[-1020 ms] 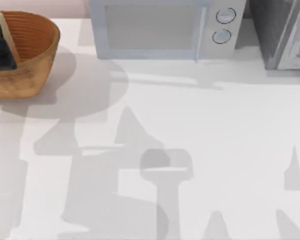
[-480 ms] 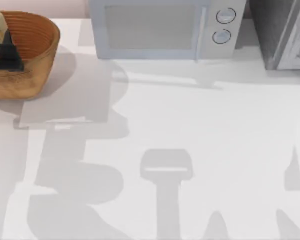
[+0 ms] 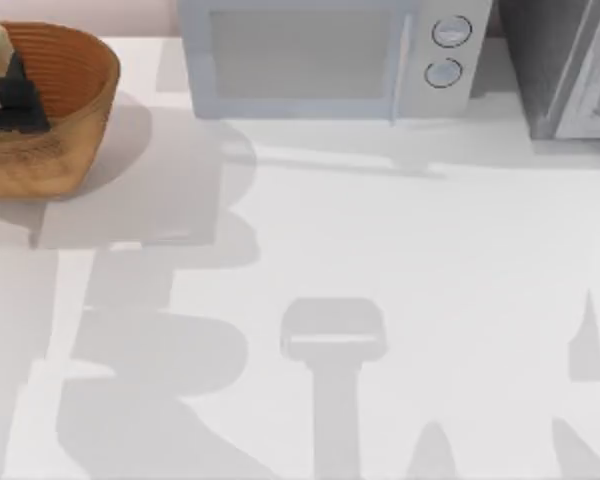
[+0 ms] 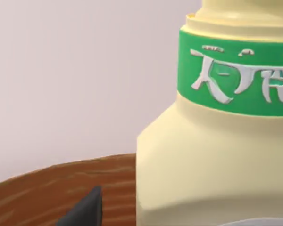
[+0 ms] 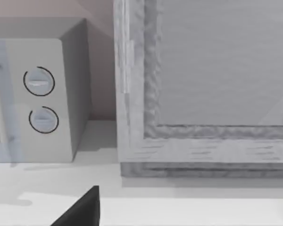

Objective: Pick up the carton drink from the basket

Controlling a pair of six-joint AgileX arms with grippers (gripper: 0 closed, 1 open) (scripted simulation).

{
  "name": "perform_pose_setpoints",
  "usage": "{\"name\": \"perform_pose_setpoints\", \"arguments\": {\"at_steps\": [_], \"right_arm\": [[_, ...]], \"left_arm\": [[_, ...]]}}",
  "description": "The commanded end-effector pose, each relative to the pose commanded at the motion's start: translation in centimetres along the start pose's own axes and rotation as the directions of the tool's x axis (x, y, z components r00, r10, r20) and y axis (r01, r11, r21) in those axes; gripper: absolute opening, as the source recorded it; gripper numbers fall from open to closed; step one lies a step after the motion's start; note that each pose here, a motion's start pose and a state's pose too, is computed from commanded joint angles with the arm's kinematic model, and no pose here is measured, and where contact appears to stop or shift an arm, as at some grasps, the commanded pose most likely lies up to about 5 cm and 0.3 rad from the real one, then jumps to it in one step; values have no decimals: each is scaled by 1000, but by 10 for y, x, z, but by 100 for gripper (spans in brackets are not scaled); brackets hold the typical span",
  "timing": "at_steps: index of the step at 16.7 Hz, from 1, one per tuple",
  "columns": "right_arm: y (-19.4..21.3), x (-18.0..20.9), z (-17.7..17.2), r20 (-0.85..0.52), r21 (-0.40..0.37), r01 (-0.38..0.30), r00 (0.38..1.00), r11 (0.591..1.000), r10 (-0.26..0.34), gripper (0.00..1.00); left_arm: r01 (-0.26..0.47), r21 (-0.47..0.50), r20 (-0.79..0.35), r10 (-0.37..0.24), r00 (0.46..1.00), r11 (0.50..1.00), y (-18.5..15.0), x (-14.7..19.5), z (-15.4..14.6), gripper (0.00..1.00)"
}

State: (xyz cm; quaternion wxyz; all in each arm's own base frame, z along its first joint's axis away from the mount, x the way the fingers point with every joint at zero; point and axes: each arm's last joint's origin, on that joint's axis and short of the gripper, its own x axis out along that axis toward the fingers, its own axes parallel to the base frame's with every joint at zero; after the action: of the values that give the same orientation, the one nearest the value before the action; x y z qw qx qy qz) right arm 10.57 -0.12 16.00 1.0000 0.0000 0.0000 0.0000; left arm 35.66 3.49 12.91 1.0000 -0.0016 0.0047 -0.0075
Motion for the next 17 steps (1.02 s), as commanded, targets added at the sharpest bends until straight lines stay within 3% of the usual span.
{"name": "perform_pose_setpoints", "arguments": {"at_steps": [7, 12, 17], "right_arm": [[0, 0, 0, 0, 0, 0, 1000, 1000, 0, 100], [0, 0, 0, 0, 0, 0, 1000, 1000, 0, 100], [0, 0, 0, 0, 0, 0, 1000, 1000, 0, 100]], "left_arm": [[0, 0, 1, 0, 1000, 1000, 1, 38, -1, 100], [0, 0, 1, 0, 1000, 1000, 1, 40, -1, 100], [0, 0, 1, 0, 1000, 1000, 1, 40, -1, 62]]}}
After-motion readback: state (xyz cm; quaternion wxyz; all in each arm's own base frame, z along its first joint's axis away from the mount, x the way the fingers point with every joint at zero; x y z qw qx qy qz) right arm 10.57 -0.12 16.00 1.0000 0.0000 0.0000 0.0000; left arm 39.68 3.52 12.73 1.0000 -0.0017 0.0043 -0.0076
